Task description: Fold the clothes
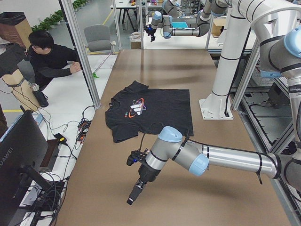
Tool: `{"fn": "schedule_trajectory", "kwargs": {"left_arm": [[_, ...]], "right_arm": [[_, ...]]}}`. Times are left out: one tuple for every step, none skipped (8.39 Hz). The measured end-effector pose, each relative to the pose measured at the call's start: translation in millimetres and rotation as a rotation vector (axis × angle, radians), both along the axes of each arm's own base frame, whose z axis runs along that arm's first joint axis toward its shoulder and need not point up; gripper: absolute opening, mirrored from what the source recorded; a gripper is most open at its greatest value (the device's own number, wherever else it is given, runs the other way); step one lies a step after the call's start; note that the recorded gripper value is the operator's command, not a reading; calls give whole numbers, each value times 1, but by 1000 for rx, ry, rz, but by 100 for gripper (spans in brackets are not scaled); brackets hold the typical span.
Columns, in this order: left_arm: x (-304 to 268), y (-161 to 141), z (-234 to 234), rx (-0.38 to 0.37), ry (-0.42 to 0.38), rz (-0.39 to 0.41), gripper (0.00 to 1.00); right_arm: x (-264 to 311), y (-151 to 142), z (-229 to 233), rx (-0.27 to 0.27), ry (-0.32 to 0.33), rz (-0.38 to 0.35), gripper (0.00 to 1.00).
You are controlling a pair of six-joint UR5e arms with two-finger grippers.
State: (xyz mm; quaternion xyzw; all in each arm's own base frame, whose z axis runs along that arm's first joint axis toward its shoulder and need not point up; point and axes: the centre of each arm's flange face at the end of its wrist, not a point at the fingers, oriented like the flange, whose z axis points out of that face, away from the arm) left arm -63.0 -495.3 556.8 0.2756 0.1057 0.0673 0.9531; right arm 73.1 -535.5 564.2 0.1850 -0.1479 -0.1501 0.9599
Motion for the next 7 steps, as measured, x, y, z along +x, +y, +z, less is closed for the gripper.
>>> {"fn": "schedule_trajectory", "kwargs": {"left_arm": [[4, 3, -2, -2, 30, 12, 95], [9, 3, -5, -5, 74, 22, 95], [13, 1, -11, 0, 106, 31, 95], [19, -7, -19, 11, 125, 43, 95], [33, -17, -27, 23, 147, 72, 95], [47, -29, -42, 41, 178, 88, 95], [62, -42, -62, 53, 229, 82, 95]], "right_arm": [[-10, -3, 1, -2, 2, -16, 95], [-15, -4, 1, -3, 2, -23, 95], [-18, -5, 1, -1, 1, -26, 95], [-19, -5, -2, 2, -4, -24, 95], [-20, -6, -2, -2, -12, -15, 95], [-22, -10, -4, -3, -21, -3, 95], [-32, -18, -12, -7, -43, 21, 95]]}}
